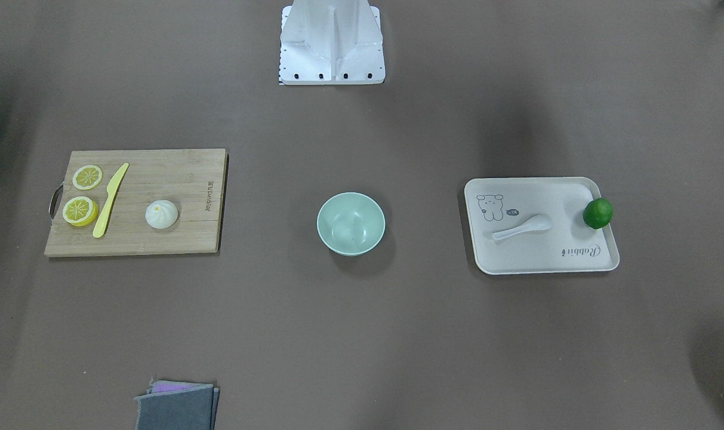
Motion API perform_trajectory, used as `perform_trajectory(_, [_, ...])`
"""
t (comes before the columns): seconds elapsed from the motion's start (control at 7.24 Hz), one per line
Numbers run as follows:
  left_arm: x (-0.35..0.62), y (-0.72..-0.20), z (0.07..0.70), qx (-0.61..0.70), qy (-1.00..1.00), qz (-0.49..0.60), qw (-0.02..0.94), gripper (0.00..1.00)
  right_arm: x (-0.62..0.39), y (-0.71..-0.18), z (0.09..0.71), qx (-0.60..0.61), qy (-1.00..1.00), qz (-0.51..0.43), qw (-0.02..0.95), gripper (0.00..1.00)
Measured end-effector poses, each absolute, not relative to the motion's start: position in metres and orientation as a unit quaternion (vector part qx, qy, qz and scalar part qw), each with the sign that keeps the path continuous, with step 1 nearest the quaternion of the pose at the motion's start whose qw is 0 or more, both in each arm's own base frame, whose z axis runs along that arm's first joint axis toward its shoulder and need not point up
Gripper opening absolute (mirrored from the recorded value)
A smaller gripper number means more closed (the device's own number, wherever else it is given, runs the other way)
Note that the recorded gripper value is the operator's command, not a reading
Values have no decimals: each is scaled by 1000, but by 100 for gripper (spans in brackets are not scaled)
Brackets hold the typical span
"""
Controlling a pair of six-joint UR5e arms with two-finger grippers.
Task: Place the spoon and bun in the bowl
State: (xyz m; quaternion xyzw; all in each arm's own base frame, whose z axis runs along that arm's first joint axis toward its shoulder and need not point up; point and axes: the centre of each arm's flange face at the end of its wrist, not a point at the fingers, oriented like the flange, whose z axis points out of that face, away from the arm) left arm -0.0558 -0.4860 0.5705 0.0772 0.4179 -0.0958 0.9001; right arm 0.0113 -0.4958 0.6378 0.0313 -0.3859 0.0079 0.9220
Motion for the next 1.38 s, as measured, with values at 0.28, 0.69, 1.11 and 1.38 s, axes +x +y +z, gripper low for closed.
perform_trajectory(0.28, [-53,-487,570,76,418,-93,900,98,8,-496,638,31,-386,5,922,100])
perform_trajectory(0.69, [-51,-488,568,78,418,-91,900,98,7,-498,629,38,-386,1,922,100])
perform_trajectory(1.11, [-1,-504,538,131,434,-16,891,98,6,-500,613,41,-390,21,920,100])
perform_trajectory(1.38, [47,-514,504,190,454,61,868,98,5,-501,608,42,-391,24,919,100])
